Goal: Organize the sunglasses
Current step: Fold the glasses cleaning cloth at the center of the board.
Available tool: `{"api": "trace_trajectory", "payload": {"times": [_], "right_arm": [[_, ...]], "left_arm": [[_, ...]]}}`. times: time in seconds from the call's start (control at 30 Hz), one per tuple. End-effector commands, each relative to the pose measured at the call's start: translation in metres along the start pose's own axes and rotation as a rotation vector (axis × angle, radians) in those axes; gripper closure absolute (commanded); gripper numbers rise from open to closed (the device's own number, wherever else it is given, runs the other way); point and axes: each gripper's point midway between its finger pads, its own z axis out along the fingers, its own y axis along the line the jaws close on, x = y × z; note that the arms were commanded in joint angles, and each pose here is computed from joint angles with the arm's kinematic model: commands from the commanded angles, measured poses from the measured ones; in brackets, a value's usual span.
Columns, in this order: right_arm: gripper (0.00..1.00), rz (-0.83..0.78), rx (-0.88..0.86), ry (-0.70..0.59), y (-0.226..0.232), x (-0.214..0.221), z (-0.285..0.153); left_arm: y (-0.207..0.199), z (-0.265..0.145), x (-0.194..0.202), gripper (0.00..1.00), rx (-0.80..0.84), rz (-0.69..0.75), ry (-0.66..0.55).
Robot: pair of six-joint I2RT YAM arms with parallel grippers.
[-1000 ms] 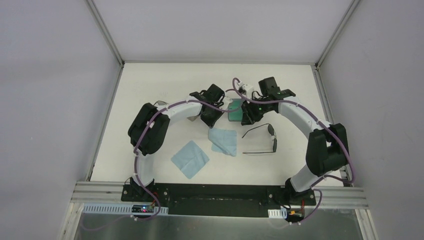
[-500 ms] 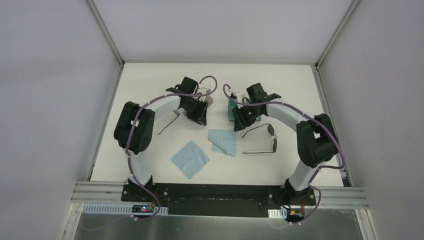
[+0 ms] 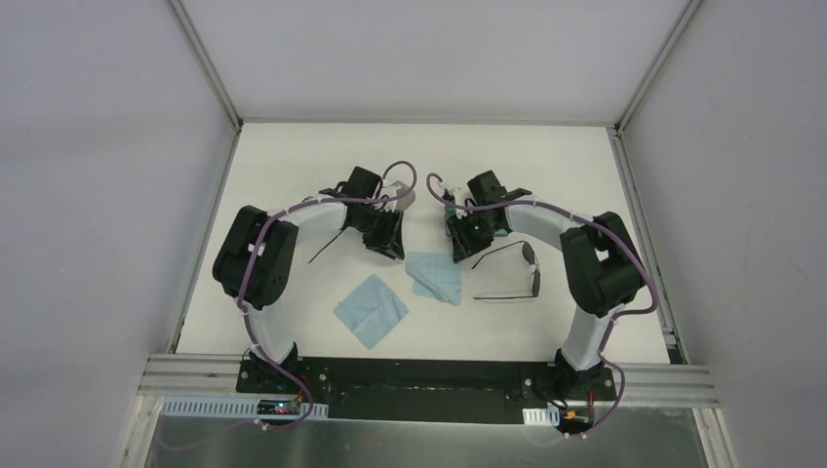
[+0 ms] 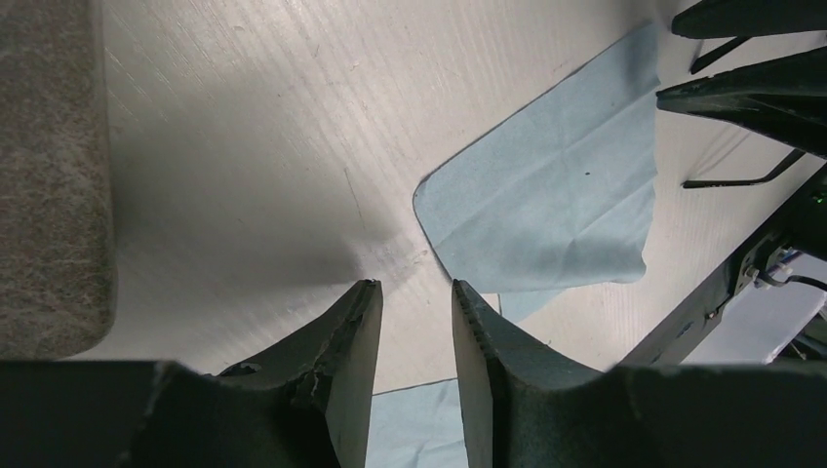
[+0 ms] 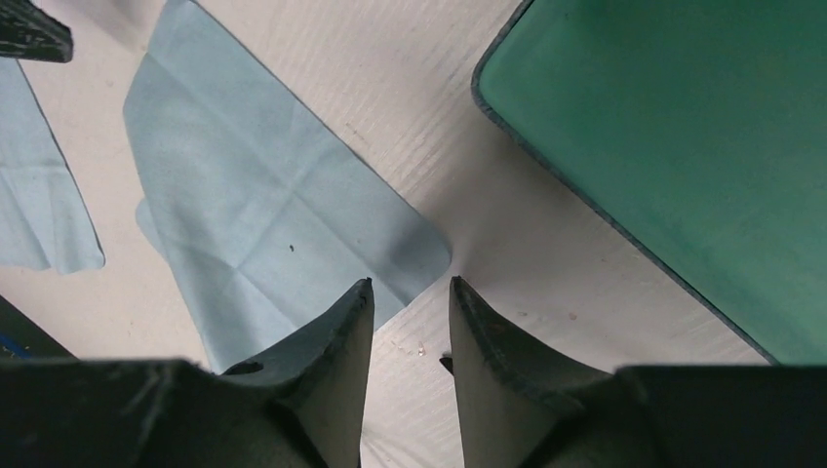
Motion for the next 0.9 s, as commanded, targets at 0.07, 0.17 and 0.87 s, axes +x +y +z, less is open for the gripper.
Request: {"api": "trace_trajectory", "payload": {"times": [0.07, 0.17, 0.87], "right_arm": [[0.64, 0.024, 0.015, -0.038, -0.005, -0.015, 0.009], [0.65, 0.028, 0.005, -0.033, -0.004, -0.014, 0.014], [0.83, -0.001, 0.050, -0.050, -0.015, -0.022, 0.012]], "left_arm": [[-0.015, -0.008, -0.028, 0.66, 0.027, 0.041, -0.113], [-0.014, -0.004, -0.035, 0.69, 0.023, 0.030, -0.120], [-0.011, 0.022, -0.034, 0.72, 0.048, 0.027, -0.077]]}}
